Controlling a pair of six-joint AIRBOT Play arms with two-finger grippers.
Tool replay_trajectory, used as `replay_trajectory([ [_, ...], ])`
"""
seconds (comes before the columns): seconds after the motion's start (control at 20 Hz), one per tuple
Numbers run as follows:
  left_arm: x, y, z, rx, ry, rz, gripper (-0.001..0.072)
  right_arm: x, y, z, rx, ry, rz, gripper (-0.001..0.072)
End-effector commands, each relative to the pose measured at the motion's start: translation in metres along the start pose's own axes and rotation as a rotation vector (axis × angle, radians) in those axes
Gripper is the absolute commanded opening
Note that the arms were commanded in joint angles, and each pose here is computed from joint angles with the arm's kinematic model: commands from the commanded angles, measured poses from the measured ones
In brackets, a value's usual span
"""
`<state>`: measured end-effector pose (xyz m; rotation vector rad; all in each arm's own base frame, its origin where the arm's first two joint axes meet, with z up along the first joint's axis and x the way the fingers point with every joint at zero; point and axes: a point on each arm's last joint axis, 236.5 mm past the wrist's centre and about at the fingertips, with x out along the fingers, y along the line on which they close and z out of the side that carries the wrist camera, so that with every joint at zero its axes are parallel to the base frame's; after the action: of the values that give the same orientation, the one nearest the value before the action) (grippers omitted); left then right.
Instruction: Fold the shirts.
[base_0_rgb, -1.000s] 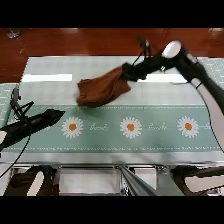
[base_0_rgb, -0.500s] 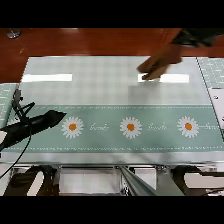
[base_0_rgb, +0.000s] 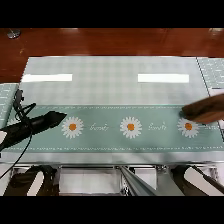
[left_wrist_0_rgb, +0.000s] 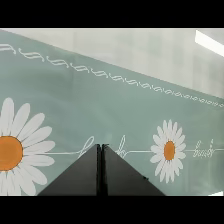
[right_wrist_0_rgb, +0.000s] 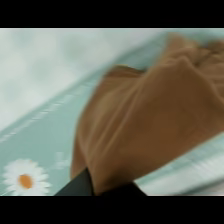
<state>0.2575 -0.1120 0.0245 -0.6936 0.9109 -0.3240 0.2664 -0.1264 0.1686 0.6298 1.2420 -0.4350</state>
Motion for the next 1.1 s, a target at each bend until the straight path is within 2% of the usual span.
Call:
replay_trajectory([
  [0.0, 0.000, 0.001, 0.003, 0.000, -0.011, 0.002, 0.0017, 0.006, -0.113, -0.062, 0.254, 0.030, -0.313, 0.0030],
  [0.1, 0.000, 0.001, 0.004, -0.001, -0.019, 0.004, 0.0017, 0.015, -0.156, -0.100, 0.361, 0.023, -0.448, 0.0030],
  [0.2, 0.000, 0.001, 0.006, -0.001, -0.024, 0.005, 0.0017, 0.033, -0.180, -0.132, 0.423, 0.008, -0.516, 0.0031],
  [0.25, 0.000, 0.001, 0.006, -0.001, -0.024, 0.005, 0.0017, 0.043, -0.188, -0.146, 0.465, 0.010, -0.539, 0.0077],
  [0.3, 0.000, 0.001, 0.006, 0.000, -0.025, 0.005, 0.0017, 0.055, -0.193, -0.159, 0.500, 0.028, -0.544, 0.0371],
  [0.35, 0.000, 0.001, 0.007, 0.000, -0.030, 0.006, 0.0017, 0.063, -0.195, -0.163, 0.512, 0.042, -0.539, 0.0569],
  [0.45, -0.004, 0.000, 0.022, 0.012, -0.082, 0.014, 0.0017, 0.068, -0.192, -0.140, 0.466, 0.007, -0.495, 0.0572],
  [0.55, -0.019, -0.009, 0.057, 0.048, -0.162, 0.023, 0.0016, 0.062, -0.162, -0.075, 0.376, -0.118, -0.331, 0.0571],
  [0.6, -0.028, -0.018, 0.080, 0.067, -0.200, 0.022, 0.0017, 0.054, -0.135, -0.038, 0.326, -0.191, -0.221, 0.0547],
  [0.7, -0.048, -0.045, 0.126, 0.144, -0.242, 0.009, 0.0016, 0.027, -0.047, 0.036, 0.215, -0.320, 0.076, 0.0395],
  [0.8, -0.065, -0.087, 0.173, 0.220, -0.258, -0.034, 0.0016, -0.003, 0.076, 0.073, -0.025, -0.372, 0.378, 0.0163],
  [0.85, -0.070, -0.112, 0.193, 0.267, -0.255, -0.063, 0.0016, -0.013, 0.137, 0.070, -0.194, -0.372, 0.483, 0.0028],
  [0.95, -0.066, -0.152, 0.211, 0.366, -0.214, -0.108, 0.0015, -0.002, 0.236, 0.025, -0.519, -0.313, 0.563, 0.0030],
  [1.05, -0.039, -0.157, 0.199, 0.448, -0.131, -0.070, 0.0015, 0.057, 0.270, -0.022, -0.735, -0.220, 0.421, 0.0030],
])
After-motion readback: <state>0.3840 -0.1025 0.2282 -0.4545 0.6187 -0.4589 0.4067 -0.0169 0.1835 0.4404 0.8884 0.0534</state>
